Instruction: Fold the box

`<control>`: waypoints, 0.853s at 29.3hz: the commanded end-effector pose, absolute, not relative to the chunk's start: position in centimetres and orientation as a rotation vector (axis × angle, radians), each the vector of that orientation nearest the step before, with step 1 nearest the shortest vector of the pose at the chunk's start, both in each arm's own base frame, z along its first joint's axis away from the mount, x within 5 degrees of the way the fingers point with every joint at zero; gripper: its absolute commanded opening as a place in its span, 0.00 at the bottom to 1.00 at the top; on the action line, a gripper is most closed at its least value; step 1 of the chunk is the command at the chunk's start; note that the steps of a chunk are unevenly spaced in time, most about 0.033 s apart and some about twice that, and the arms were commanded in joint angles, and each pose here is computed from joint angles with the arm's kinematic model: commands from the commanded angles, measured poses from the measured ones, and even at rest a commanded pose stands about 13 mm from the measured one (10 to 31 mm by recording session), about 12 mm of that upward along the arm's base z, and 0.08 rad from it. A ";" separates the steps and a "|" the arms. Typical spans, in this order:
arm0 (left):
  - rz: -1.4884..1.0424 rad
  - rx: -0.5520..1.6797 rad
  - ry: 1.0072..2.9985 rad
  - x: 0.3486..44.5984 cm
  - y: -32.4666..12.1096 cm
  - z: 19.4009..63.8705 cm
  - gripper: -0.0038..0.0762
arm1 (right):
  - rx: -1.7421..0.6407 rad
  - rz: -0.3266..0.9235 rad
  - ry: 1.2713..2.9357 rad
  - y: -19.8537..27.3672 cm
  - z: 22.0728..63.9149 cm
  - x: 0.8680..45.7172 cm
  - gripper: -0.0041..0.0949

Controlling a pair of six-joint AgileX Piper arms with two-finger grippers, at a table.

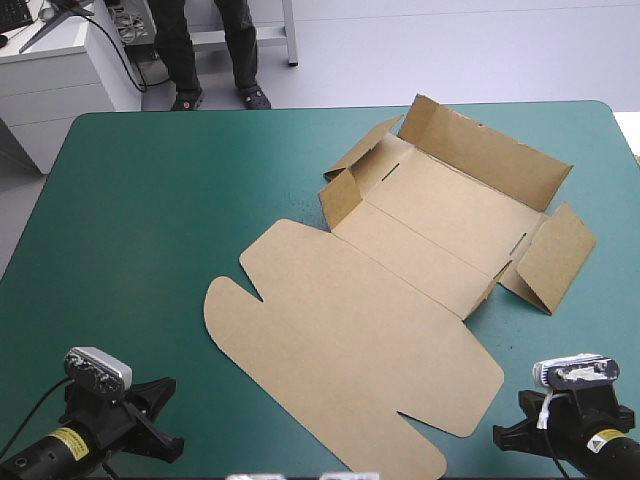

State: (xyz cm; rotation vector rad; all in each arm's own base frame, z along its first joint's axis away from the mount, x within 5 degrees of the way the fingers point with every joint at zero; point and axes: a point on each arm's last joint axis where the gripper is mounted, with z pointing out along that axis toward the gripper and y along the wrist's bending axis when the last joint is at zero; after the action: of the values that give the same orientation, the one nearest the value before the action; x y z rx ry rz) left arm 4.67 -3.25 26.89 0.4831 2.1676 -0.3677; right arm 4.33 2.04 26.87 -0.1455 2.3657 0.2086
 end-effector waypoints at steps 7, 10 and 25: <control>-0.392 0.460 2.092 5.0 -3.4 28.3 0.04 | -0.149 0.209 2.307 2.1 28.0 4.7 0.02; -0.392 0.460 2.092 5.0 -3.4 28.3 0.04 | -0.149 0.212 2.307 2.1 28.0 4.7 0.02; -0.392 0.460 2.092 5.0 -3.4 28.3 0.04 | -0.118 0.246 2.322 2.2 29.5 4.8 0.02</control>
State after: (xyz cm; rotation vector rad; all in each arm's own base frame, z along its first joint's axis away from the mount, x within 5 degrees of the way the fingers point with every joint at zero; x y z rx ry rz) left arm 4.67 -3.25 26.89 0.4831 2.1676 -0.3677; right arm 4.24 2.09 27.37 -0.1301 2.3847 0.2256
